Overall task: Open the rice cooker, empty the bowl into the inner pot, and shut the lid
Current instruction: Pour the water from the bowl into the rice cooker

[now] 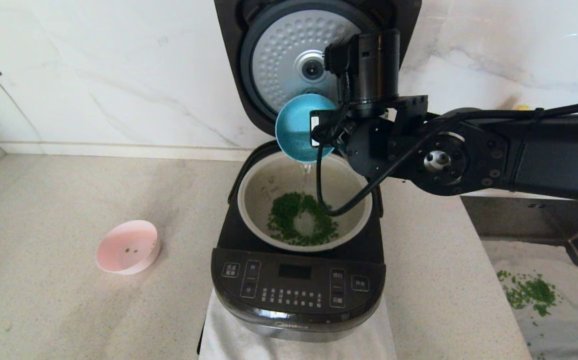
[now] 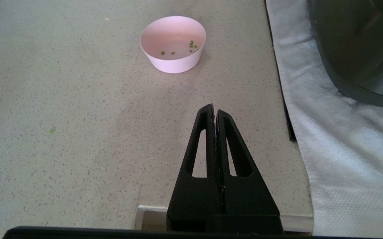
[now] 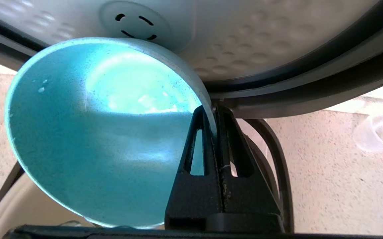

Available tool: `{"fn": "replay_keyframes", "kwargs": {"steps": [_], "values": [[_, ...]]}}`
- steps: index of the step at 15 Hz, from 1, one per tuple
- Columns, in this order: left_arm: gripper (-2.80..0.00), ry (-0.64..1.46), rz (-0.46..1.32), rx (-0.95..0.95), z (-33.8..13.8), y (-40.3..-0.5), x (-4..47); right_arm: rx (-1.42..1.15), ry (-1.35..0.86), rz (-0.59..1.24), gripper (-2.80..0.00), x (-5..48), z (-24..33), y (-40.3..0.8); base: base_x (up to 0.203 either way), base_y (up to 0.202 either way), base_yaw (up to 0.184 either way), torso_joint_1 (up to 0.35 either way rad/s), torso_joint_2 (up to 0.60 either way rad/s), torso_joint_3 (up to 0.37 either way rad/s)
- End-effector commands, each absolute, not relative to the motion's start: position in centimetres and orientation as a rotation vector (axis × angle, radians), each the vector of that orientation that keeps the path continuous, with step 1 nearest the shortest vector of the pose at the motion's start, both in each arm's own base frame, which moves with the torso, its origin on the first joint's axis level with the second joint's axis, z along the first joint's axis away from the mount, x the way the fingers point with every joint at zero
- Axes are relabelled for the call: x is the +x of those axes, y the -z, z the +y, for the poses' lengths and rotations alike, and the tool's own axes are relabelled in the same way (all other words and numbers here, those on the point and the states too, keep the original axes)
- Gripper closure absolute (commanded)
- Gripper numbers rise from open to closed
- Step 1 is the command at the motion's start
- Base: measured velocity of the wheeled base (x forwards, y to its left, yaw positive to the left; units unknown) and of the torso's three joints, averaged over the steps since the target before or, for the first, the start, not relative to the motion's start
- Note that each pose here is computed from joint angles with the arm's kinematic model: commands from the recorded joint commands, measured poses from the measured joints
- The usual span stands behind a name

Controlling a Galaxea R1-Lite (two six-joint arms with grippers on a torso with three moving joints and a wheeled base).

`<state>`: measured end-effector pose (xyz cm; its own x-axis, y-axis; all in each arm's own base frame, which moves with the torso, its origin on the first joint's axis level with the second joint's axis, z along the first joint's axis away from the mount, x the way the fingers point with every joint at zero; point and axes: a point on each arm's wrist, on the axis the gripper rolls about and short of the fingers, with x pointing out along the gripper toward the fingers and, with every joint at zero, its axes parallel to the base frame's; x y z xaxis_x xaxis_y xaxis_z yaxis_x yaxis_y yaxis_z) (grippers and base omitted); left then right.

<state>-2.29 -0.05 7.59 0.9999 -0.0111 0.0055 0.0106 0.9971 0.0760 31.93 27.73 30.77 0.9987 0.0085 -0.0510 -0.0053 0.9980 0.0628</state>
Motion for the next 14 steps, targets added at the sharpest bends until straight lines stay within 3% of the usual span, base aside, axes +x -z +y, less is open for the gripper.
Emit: {"fn": "replay_keyframes", "kwargs": {"steps": [1, 9, 14], "values": [[0.00, 0.011, 0.003, 0.077, -0.05, -7.38, -2.22, 0.060, 0.000, 0.056, 0.00, 32.28, 27.91, -30.21, 0.000, 0.000, 0.000, 0.000, 0.00, 0.000], [0.00, 0.011, 0.003, 0.077, -0.05, -7.38, -2.22, 0.077, 0.028, 0.010, 0.00, 31.98, 27.74, -30.35, 0.000, 0.000, 0.000, 0.000, 0.00, 0.000], [0.00, 0.011, 0.003, 0.077, -0.05, -7.38, -2.22, 0.062, 0.034, -0.116, 0.00, 31.96, 27.83, -29.97, 0.000, 0.000, 0.000, 0.000, 0.00, 0.000]]}}
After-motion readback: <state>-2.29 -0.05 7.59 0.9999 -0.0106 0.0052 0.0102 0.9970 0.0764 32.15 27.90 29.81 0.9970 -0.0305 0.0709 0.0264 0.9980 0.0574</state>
